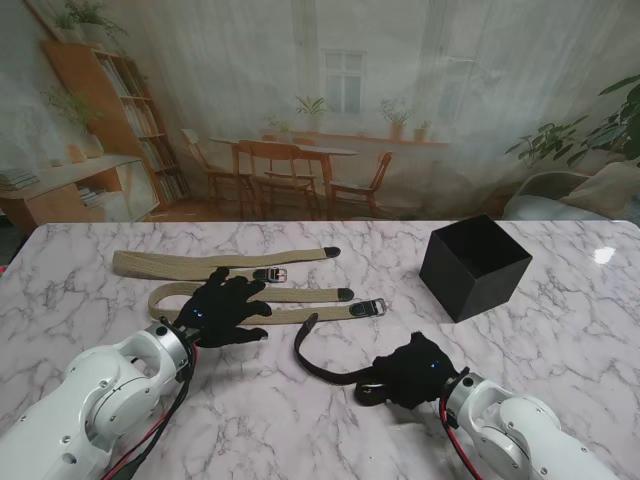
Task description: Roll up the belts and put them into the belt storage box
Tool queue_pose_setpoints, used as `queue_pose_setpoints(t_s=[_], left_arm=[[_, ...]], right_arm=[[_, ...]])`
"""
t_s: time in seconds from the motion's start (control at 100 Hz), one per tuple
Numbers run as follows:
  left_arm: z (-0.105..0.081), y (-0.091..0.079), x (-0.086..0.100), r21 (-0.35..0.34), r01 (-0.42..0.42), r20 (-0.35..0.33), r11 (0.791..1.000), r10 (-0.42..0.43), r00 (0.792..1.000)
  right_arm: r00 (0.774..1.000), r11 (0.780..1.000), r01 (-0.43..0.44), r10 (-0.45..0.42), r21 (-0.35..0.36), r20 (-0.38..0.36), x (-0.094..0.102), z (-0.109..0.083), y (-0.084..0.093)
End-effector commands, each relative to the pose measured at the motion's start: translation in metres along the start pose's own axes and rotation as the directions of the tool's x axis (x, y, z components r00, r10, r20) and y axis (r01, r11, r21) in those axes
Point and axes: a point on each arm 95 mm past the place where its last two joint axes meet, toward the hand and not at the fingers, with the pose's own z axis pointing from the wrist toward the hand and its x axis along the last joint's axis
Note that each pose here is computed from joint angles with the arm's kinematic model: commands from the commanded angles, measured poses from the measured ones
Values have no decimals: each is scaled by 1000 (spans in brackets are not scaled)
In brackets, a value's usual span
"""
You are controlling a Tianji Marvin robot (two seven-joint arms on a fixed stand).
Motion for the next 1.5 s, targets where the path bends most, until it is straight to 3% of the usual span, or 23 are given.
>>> queue_pose_setpoints(t_s=[0.0,0.2,0.97,1.26,1.49], left_arm=[[1,1,2,-16,2,-5,1000,-2,1000],[1,1,1,-14,2,-3,1000,-2,1000],[1,2,1,-11,-1,-2,1000,1,1000],[0,2,1,-11,-1,-2,1000,1,1000],[1,2,1,-10,-1,-3,1000,1,1000]], right_arm=[[1000,1000,3,-3,8,-12,0,0,-7],[1000,999,5,-6,-53,-22,0,2,-9],[992,996,-77,73,-40,-103,4,5,-13],[994,998,-60,61,19,-87,4,0,-6],[988,982,-79,100,171,-115,8,-7,10]])
